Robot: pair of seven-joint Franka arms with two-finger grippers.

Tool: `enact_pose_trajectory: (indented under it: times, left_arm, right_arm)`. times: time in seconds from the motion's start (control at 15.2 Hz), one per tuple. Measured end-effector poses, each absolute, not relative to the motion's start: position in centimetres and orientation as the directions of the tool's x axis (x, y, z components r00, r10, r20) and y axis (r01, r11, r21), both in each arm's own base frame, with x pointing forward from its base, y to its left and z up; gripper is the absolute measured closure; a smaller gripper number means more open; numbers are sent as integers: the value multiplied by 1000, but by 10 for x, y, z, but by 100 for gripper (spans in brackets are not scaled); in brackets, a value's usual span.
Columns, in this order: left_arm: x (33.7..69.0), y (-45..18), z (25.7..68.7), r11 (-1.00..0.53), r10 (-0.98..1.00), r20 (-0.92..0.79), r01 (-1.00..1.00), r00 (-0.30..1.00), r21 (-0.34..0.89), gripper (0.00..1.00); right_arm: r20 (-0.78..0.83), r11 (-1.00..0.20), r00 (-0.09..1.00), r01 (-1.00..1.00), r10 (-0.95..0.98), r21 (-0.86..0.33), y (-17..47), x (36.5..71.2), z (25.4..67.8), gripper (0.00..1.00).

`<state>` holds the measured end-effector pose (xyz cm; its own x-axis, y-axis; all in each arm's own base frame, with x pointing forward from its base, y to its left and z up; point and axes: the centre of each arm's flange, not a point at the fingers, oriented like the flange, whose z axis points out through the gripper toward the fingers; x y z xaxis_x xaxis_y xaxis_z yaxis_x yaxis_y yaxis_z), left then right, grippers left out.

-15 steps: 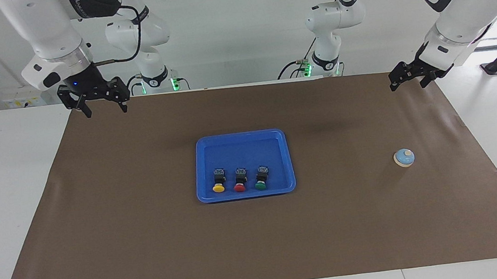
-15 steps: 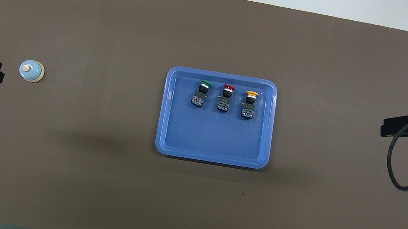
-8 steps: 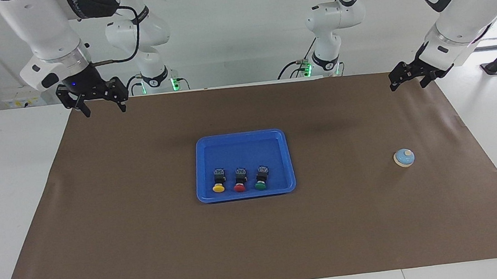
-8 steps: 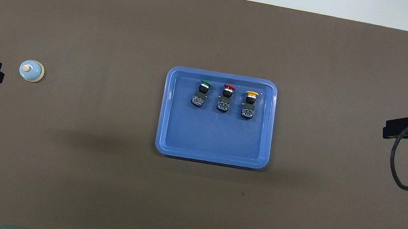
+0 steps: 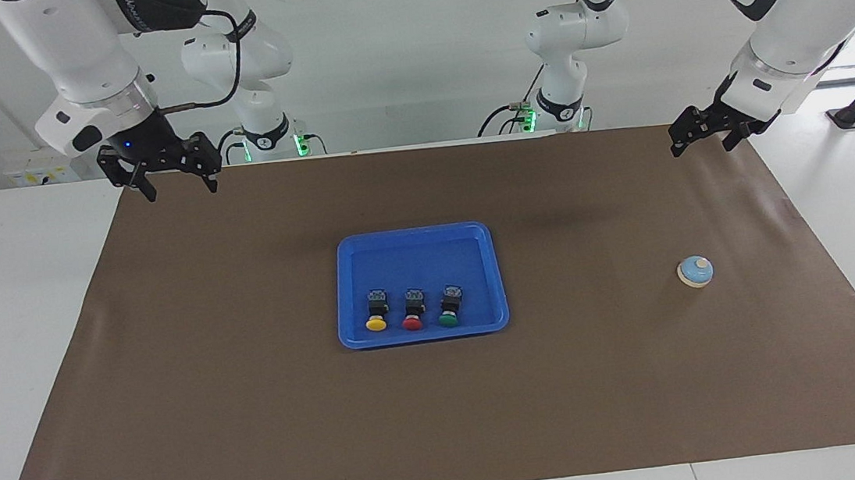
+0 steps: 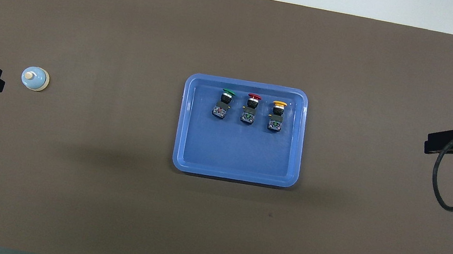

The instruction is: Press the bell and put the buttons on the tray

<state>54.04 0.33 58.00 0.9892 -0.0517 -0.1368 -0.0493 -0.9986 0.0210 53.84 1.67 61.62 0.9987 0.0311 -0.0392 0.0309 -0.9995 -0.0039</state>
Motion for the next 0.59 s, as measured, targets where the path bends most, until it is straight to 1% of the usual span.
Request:
enact_pose_trajectory:
  times: [0.2, 0.26, 0.33, 0.39, 0.53, 0.59]
  left_arm:
    - [543, 5, 586, -999, -45, -108, -43, 993, 19, 0]
    - [542, 5, 588, -999, -35, -102, -34, 994, 18, 4]
    - [543, 6, 589, -1000, -26, -90, -25, 996, 16, 4]
    - [546, 7, 590, -1000, -21, -67, -20, 998, 15, 11]
    - [552, 10, 589, -1000, -14, -22, -14, 1000, 14, 35]
    - [554, 12, 585, -1000, -10, -5, -10, 1000, 13, 45]
  right_arm:
    - [-39, -1000, 999, 31, 31, -4, 17, 538, 616, 0]
    - [-39, -1000, 999, 31, 31, -4, 17, 538, 616, 0]
    - [-39, -1000, 999, 31, 31, -4, 17, 538, 616, 0]
    - [-39, -1000, 999, 31, 31, -4, 17, 538, 616, 0]
    - [-39, -1000, 999, 31, 31, -4, 17, 538, 616, 0]
    - [-39, -1000, 999, 31, 31, -4, 17, 538, 616, 0]
